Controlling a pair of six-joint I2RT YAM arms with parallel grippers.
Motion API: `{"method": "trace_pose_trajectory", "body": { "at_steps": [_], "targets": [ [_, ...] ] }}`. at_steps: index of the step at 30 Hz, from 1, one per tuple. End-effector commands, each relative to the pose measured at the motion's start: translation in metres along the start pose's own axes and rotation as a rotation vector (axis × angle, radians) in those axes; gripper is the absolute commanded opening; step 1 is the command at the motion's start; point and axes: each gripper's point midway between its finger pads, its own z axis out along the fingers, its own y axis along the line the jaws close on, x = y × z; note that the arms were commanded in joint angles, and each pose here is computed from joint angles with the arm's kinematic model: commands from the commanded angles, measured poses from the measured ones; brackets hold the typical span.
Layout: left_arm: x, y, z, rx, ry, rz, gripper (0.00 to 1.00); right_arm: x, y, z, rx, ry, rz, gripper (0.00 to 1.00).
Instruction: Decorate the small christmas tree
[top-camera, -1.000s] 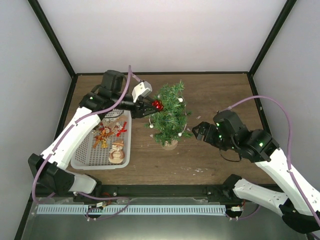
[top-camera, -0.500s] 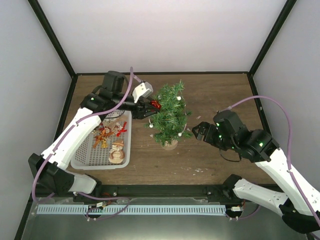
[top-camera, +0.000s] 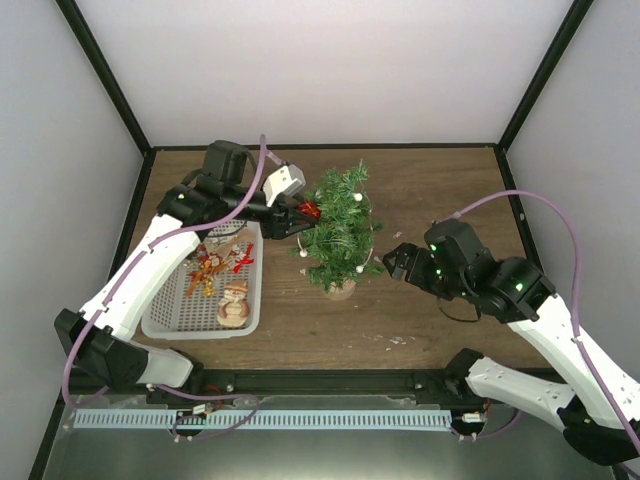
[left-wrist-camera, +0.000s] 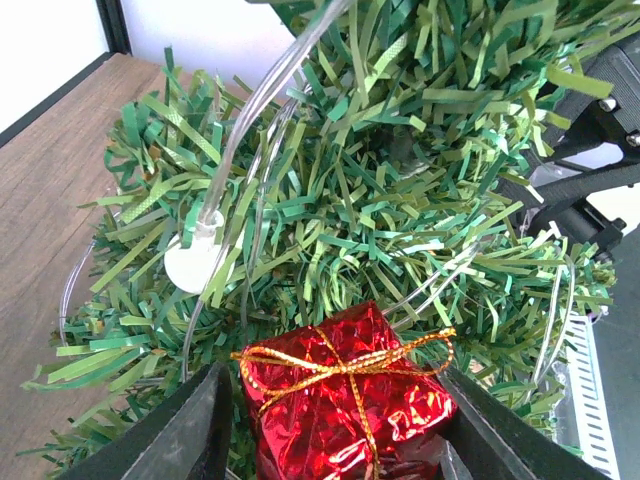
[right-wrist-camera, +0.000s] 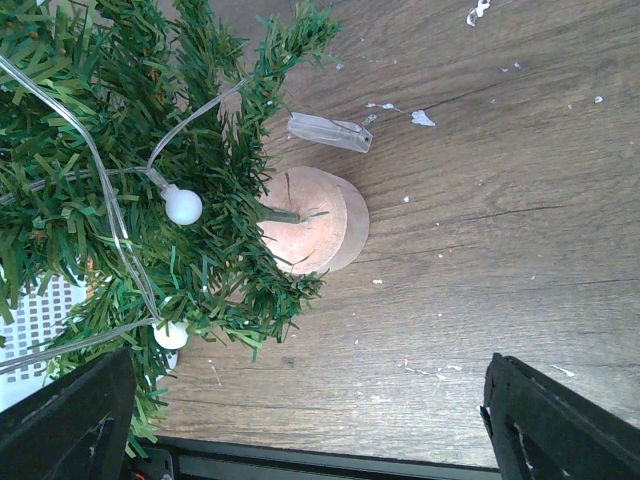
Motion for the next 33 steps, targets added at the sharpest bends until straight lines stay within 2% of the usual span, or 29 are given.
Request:
{"method": "trace_pose_trajectory", "body": {
  "at_steps": [1, 19, 33],
  "targets": [
    [-0.008, -0.009, -0.011, -0.009, -0.009, 0.062, 0.53, -0.008, 0.006, -0.007, -0.021, -0.029, -0.001, 0.88],
    [-0.015, -0.013, -0.018, -0.017, -0.006, 0.093, 0.53, -0.006, 0.006, -0.001, -0.023, -0.019, -0.015, 0.88],
    [-0.022, -0.004, -0.004, 0.024, -0.024, 0.059, 0.52, -0.005, 0.002, -0.005, -0.016, -0.02, -0.004, 0.88]
  ]
}}
